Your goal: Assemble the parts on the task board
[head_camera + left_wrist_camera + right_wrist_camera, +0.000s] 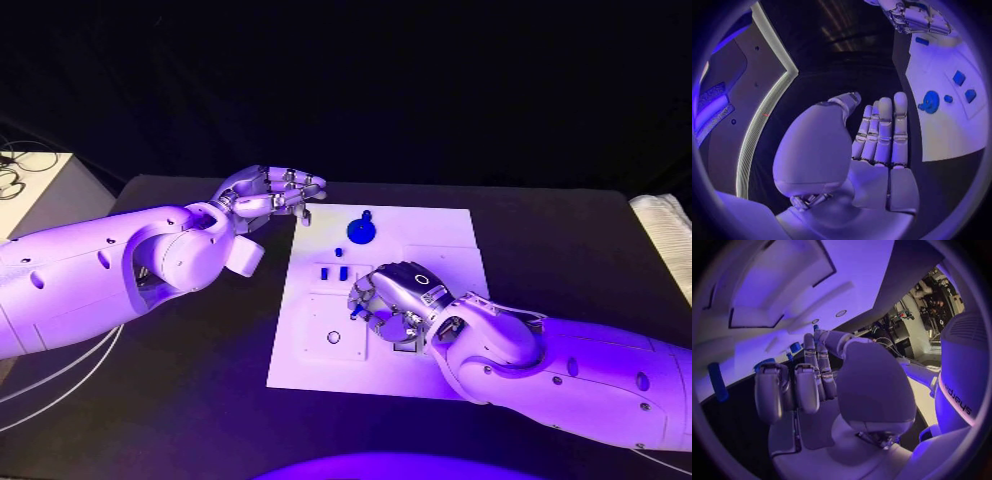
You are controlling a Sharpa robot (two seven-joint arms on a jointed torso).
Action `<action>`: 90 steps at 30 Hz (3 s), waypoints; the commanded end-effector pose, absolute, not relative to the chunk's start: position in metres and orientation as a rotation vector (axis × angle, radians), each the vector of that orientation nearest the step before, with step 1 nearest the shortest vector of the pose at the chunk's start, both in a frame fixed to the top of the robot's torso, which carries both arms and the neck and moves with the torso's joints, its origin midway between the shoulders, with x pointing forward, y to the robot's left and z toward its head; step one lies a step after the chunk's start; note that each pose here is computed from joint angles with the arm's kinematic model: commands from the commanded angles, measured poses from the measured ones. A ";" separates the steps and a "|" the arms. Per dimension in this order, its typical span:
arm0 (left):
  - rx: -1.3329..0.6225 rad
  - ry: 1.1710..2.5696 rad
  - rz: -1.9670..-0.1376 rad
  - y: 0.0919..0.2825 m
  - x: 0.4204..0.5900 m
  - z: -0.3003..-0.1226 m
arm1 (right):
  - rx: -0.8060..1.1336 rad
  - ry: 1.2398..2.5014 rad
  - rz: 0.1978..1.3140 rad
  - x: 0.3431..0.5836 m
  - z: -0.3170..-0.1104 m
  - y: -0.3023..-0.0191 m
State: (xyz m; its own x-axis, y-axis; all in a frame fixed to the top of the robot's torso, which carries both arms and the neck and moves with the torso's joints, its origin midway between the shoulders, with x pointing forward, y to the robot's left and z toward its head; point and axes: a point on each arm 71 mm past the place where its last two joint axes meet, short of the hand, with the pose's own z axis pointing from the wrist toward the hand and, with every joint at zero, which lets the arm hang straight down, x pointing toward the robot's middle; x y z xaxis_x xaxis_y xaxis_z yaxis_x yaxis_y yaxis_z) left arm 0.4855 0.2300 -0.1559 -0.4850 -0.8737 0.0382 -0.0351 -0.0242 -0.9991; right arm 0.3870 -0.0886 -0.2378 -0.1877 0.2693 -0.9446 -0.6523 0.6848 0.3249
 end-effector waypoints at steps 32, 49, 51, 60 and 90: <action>-0.970 1.583 -1.600 0.230 0.485 -0.155 | -0.431 1.585 0.773 0.384 -0.243 -0.079; -0.973 1.588 -1.595 0.231 0.485 -0.155 | -0.464 1.613 0.793 0.381 -0.245 -0.075; -0.974 1.589 -1.594 0.231 0.485 -0.156 | -0.463 1.615 0.795 0.381 -0.246 -0.075; -0.976 1.591 -1.592 0.231 0.485 -0.156 | -0.445 1.603 0.798 0.382 -0.245 -0.077; -0.977 1.599 -1.593 0.233 0.486 -0.157 | -0.273 1.650 0.667 0.406 -0.191 -0.159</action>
State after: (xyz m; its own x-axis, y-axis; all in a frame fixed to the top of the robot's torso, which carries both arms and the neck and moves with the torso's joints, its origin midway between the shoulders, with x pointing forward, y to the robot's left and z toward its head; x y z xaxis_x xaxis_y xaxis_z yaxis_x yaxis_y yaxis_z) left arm 0.4863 0.2356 -0.1576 -0.4774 -0.8780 0.0359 -0.0521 -0.0125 -0.9986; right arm 0.4050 -0.1566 -0.1834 -0.1079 0.2209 -0.9693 -0.5653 0.7884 0.2426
